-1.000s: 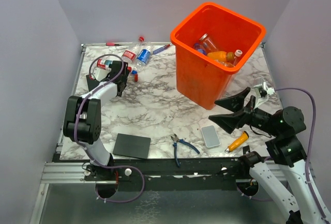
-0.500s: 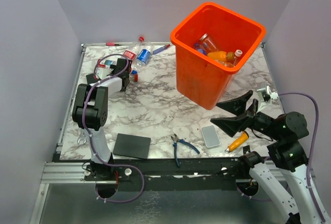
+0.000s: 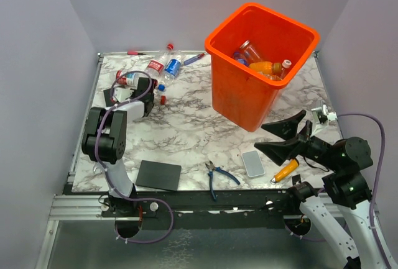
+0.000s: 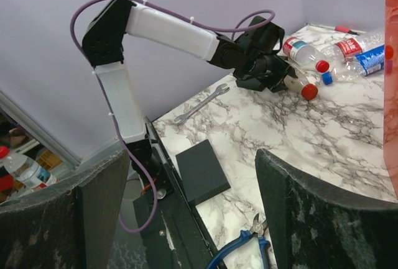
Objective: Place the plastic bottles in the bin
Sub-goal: Pick up the plastic bottle at the center of the board.
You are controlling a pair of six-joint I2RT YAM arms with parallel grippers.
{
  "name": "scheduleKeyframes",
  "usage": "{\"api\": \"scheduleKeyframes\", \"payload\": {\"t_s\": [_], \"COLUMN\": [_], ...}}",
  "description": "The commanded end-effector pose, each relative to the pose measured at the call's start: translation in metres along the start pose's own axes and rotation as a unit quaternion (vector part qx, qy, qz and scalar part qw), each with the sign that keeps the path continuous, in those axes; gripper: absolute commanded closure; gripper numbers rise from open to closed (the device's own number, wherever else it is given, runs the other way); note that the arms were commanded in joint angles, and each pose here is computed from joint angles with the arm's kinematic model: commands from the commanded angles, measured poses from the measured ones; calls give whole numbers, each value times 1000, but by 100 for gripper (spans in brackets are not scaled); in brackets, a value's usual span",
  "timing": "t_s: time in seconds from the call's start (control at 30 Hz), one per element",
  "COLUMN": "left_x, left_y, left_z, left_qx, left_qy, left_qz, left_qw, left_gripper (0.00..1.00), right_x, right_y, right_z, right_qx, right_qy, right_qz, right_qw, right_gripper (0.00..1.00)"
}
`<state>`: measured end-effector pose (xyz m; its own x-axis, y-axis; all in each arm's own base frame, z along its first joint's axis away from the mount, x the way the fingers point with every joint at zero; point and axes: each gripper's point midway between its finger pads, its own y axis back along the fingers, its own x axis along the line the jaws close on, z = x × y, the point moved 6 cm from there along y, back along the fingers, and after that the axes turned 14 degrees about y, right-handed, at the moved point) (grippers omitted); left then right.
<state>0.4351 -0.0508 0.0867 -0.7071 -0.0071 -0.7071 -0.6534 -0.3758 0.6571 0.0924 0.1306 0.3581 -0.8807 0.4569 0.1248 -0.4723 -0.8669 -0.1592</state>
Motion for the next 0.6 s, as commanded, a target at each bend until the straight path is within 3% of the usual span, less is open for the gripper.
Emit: {"api": "scheduleKeyframes", "payload": {"t_s": [0.0, 0.2, 0.37, 0.47, 0.57], "left_x": [-5, -22, -52, -71, -93], "left_y": [48, 145, 218, 269, 318], "left_z": [6, 21, 50, 68, 69], "left_qx": [62, 118, 133, 141, 178], "left_qy": [8, -17, -83, -86, -86], "left_qz": [-45, -175, -310, -410, -503], "left_qw": [997, 977, 938, 897, 841], "left_gripper": [76, 80, 81, 82, 82], "right_x": [2, -8, -19, -25, -26], "right_y": [-2, -26, -46, -59, -79], "right_z": [4, 5, 28, 47, 60], "right_qx": [1, 12, 22, 21, 17], "right_qy": [-22, -62, -49, -28, -10], "right_qz": [4, 41, 35, 14, -1], "right_qw": [1000, 997, 998, 999, 1000], "right_gripper": [14, 16, 17, 17, 16]}}
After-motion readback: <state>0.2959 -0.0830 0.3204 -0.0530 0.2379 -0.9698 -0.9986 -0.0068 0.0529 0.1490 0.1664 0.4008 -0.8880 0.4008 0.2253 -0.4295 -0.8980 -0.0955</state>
